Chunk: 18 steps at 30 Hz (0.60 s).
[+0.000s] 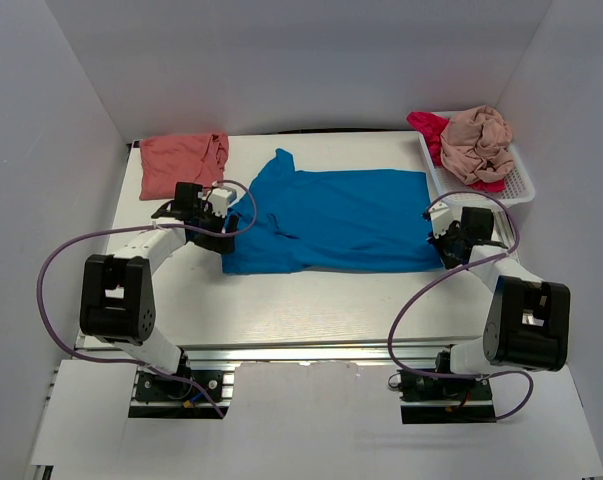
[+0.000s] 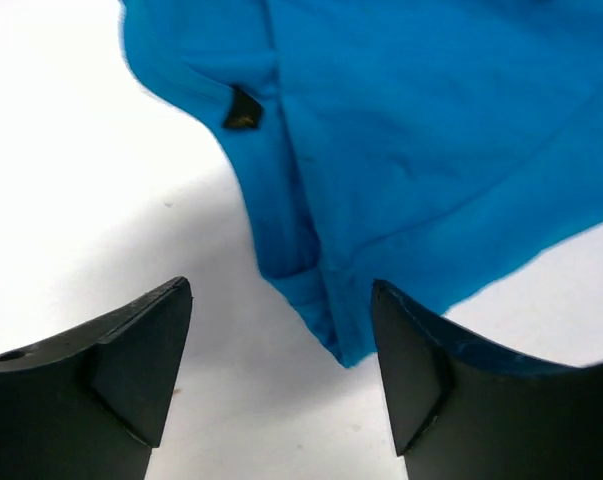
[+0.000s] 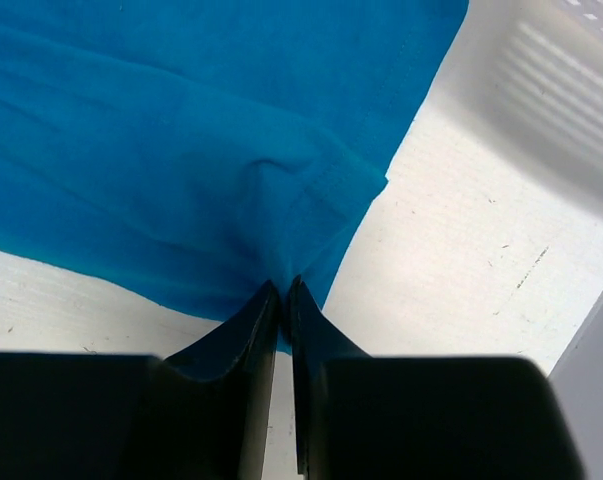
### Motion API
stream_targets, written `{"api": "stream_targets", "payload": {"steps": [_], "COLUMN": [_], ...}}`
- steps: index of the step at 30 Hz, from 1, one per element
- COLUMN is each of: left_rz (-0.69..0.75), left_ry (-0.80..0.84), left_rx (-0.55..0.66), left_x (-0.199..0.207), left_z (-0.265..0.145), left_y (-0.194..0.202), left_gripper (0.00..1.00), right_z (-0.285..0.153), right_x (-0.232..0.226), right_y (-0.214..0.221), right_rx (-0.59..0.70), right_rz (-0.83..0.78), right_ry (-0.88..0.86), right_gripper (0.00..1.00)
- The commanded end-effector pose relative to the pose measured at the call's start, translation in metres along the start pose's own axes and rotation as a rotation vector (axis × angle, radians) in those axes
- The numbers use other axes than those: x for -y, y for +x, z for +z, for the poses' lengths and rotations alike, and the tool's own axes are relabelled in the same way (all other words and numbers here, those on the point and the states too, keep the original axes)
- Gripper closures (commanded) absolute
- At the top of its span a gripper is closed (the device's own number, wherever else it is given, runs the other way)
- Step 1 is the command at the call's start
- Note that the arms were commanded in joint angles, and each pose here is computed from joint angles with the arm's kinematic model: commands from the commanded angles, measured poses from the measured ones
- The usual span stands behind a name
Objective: Fold and stack the t-shirts
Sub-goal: Fold the flattened tshirt in 1/3 of the way
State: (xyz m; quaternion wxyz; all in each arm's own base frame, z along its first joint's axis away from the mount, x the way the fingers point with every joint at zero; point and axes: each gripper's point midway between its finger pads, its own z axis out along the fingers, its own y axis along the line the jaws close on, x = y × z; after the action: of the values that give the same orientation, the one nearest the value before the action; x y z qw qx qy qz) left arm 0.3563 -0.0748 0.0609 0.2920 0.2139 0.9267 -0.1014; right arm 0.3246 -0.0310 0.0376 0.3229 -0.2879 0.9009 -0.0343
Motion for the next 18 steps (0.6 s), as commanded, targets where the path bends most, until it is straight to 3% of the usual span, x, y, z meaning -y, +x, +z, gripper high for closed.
{"api": "stream_targets", "payload": {"steps": [1, 4, 7, 13, 18], "left_rz": [0.013, 0.021, 0.047, 0.047, 0.049], "left_ry": [0.084, 0.118, 0.170, 0.238, 0.253], "left_rx": [0.006, -0.036, -0.082, -0.135, -0.156], "left_x": [0.016, 0.020, 0.027, 0.037, 0.040], "left_z": [-0.012, -0.013, -0.015, -0.014, -0.013], "left_y": [-0.001, 0.006, 0.012, 0.025, 0.032], "left_gripper": [0.29, 0.53, 0.68, 0.69, 0.63], "right_z": [0.000, 0.002, 0.004, 0.012, 0.010], "right_x": [0.007, 0.006, 0.006, 0.004, 0.002], "right_y": [-0.013, -0.010, -0.008, -0.003, -0.001], "right_rx": [0.025, 0.012, 0.003, -0.033, -0.045], "right_rz": [0.016, 0.020, 0.022, 0.045, 0.044], "right_ry": [-0.002, -0.007, -0.008, -0.032, -0.041], "right_gripper": [0.85, 0.85, 0.85, 0.84, 0.74]}}
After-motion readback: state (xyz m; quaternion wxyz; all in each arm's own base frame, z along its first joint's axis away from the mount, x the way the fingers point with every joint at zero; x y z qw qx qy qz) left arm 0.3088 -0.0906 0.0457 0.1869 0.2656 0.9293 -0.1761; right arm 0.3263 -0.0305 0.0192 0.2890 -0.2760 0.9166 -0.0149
